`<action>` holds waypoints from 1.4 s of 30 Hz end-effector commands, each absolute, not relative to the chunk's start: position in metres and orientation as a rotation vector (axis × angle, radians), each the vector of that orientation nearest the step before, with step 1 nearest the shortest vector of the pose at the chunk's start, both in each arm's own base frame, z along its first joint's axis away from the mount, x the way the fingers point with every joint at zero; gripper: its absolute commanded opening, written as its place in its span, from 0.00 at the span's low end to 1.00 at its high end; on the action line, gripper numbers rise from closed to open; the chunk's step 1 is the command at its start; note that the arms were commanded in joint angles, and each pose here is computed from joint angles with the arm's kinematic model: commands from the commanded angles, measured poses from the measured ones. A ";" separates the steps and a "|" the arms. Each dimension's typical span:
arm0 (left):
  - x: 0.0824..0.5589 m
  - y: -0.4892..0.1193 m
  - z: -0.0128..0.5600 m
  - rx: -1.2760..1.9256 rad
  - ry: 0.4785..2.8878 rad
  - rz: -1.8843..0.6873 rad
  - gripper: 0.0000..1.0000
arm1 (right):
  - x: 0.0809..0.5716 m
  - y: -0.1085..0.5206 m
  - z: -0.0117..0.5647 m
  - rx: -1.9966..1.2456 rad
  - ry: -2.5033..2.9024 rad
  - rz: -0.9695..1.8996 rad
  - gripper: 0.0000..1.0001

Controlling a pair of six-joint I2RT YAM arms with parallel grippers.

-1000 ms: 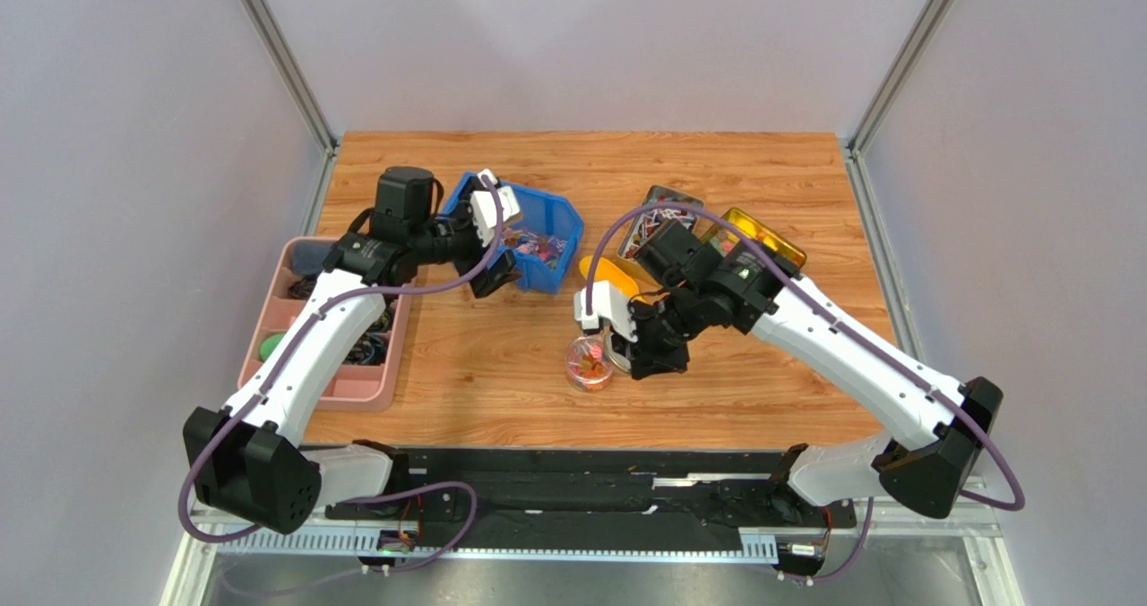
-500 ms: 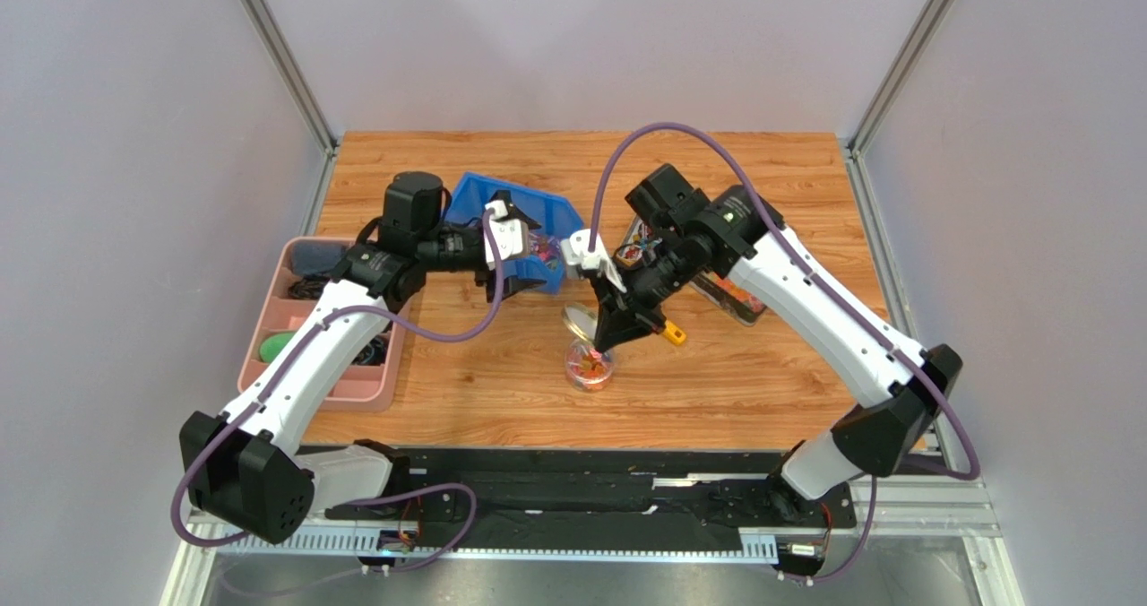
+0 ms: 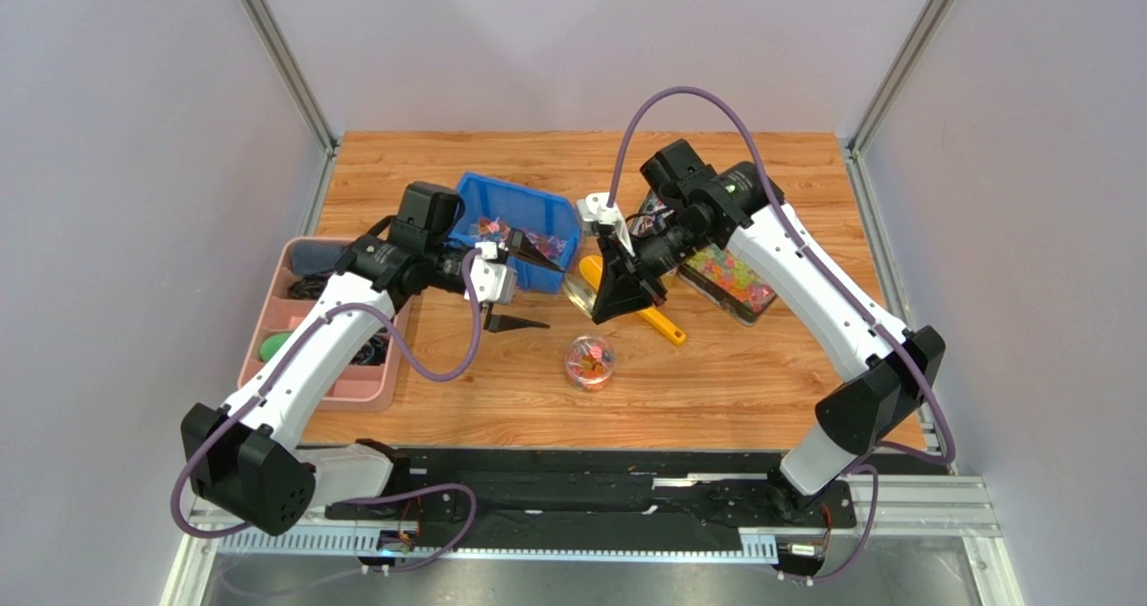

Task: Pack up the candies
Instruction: Pick up the bottle lid at the center of the board.

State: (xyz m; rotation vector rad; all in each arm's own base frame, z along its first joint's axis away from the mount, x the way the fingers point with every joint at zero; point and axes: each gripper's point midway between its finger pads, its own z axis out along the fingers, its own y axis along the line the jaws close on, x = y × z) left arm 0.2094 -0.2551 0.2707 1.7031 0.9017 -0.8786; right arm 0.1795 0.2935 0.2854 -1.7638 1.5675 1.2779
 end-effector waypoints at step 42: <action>0.154 -0.266 0.251 1.773 0.835 -1.185 0.00 | 0.183 0.263 0.299 -1.710 1.869 0.973 0.46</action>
